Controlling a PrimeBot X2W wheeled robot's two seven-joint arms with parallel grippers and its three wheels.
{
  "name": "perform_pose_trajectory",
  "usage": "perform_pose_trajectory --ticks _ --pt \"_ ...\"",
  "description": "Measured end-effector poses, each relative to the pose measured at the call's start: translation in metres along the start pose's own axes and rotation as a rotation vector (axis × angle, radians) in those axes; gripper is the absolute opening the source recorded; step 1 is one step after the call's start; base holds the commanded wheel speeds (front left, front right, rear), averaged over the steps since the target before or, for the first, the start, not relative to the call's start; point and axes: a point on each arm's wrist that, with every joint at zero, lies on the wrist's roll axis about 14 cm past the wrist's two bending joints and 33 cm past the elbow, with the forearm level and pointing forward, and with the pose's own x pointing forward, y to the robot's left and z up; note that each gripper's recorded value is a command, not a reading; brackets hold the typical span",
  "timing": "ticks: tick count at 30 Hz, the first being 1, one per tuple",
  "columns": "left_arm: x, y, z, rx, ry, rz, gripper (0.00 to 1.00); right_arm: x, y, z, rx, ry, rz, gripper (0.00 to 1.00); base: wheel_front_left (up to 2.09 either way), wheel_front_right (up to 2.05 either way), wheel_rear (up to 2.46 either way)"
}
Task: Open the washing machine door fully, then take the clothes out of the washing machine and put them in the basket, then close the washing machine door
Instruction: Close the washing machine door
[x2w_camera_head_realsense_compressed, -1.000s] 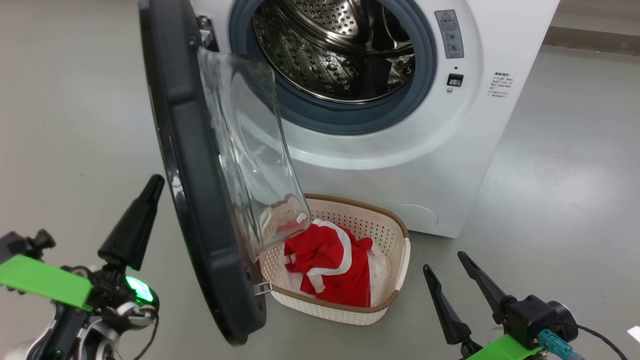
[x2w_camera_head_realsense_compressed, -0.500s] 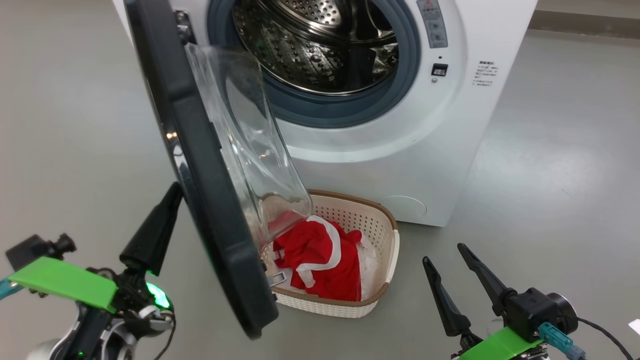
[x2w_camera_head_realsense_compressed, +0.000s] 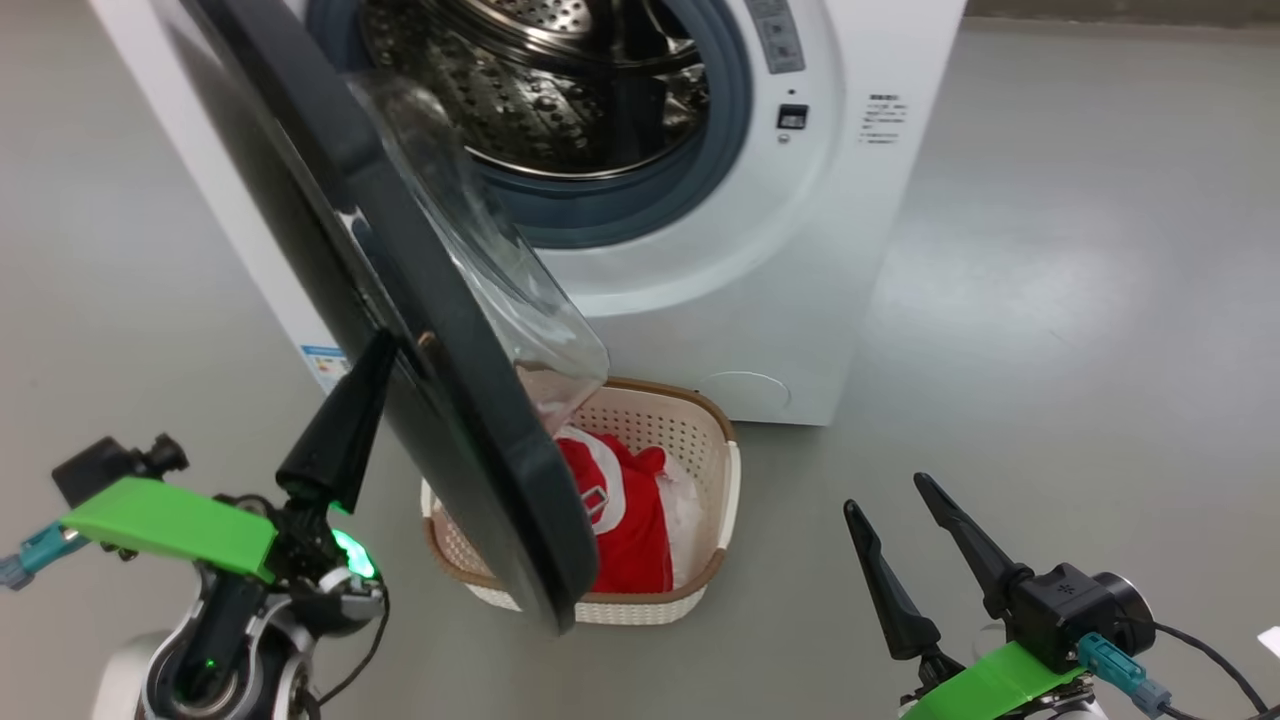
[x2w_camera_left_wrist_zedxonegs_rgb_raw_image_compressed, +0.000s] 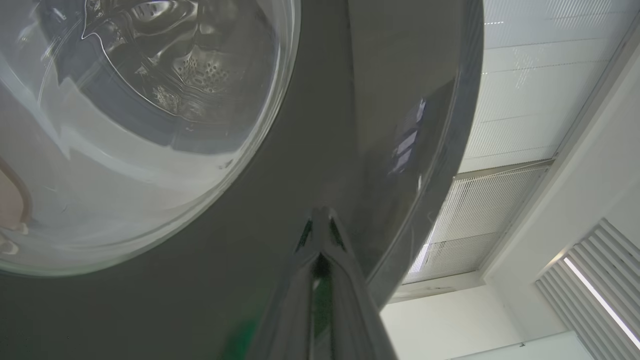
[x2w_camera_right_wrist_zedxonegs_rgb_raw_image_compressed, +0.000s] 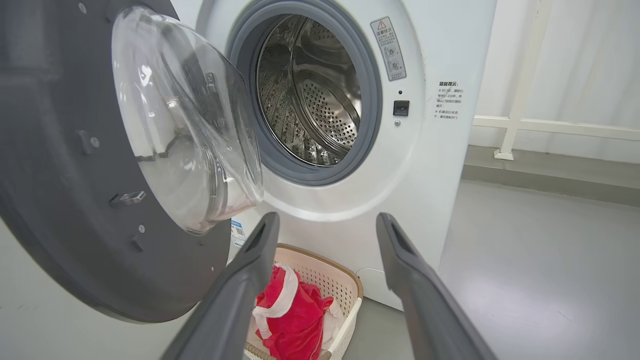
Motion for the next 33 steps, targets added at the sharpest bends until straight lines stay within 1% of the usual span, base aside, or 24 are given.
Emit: perform_pose_trajectory --ticks 10,16,23,33 --pt "0.043 -0.007 -0.032 -0.04 0.078 -0.036 0.0 -0.01 -0.027 0.006 -0.009 -0.015 -0.085 1.0 0.0 0.0 0.0" --pt "0.072 -0.007 -0.052 -0.085 0.115 -0.054 0.0 -0.02 -0.048 0.009 -0.016 -0.022 -0.154 1.0 0.0 0.0 0.0" --pt "0.105 -0.003 -0.061 -0.098 0.102 -0.052 0.0 -0.027 -0.064 0.004 -0.016 -0.005 -0.207 1.0 0.0 0.0 0.0" --pt "0.142 0.005 -0.068 -0.112 0.07 -0.048 0.0 -0.024 -0.08 0.005 -0.022 -0.006 -0.247 1.0 0.0 0.0 0.0"
